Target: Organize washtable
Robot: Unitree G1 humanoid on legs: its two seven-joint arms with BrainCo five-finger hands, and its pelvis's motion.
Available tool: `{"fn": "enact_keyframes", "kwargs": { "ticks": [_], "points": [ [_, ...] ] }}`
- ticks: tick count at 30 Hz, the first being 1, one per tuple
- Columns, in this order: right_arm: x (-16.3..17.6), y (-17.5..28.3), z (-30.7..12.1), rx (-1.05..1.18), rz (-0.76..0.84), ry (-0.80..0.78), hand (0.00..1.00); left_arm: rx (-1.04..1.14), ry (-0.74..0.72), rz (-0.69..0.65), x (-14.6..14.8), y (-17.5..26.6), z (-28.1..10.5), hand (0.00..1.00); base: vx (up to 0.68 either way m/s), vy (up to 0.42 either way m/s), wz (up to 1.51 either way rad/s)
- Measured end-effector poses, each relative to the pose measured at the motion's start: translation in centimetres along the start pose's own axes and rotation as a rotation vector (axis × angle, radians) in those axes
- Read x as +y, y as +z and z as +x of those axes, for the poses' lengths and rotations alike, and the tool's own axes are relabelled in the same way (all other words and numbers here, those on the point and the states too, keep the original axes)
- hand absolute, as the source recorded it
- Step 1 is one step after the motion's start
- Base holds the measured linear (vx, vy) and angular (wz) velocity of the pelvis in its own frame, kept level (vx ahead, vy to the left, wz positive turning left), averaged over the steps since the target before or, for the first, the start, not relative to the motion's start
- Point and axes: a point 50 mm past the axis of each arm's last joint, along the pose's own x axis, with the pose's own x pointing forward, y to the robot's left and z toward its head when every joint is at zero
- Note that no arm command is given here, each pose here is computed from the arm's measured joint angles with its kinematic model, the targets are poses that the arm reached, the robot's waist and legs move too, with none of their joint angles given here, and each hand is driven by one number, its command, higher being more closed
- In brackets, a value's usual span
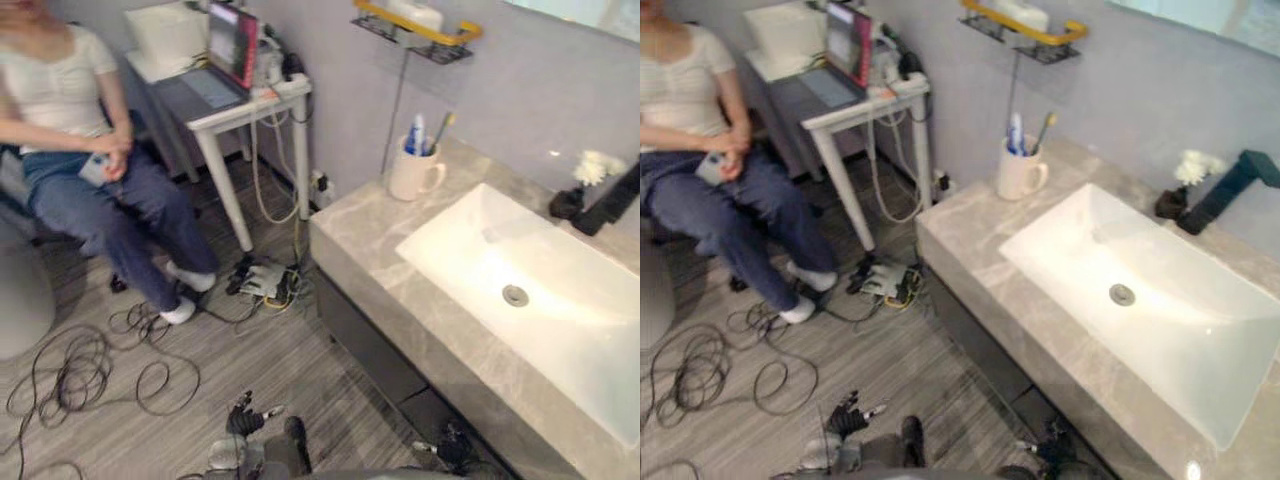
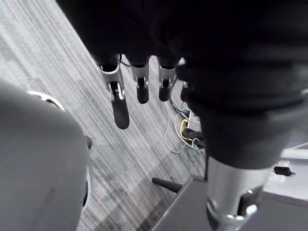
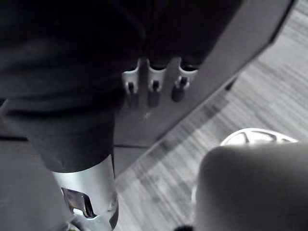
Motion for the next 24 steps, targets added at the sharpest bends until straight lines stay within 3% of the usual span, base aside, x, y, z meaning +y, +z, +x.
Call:
{"fn": "enact_keyframes", "kwargs": {
  "ticks": [15, 19, 24],
  "points": [
    [1.8, 1.0, 0.6, -0.007, -0.027, 0.055, 0.0, 0.051, -0.041, 0.07, -0.5, -1.1, 0.0, 0.0, 0.0, 0.051, 0.81],
    [2.1, 1.2, 0.7, -0.011, -0.033, 0.065, 0.0, 0.064, -0.009, 0.022, 0.0, -1.5, -0.1, 0.0, 0.01, -0.095, 1.09],
    [2.0, 2.6, 1.3, -0.042, -0.062, 0.072, 0.0, 0.07, 0.029, -0.139, -0.6, -1.8, -0.4, 0.0, 0.08, -0.096, 1.18]
  ]
}}
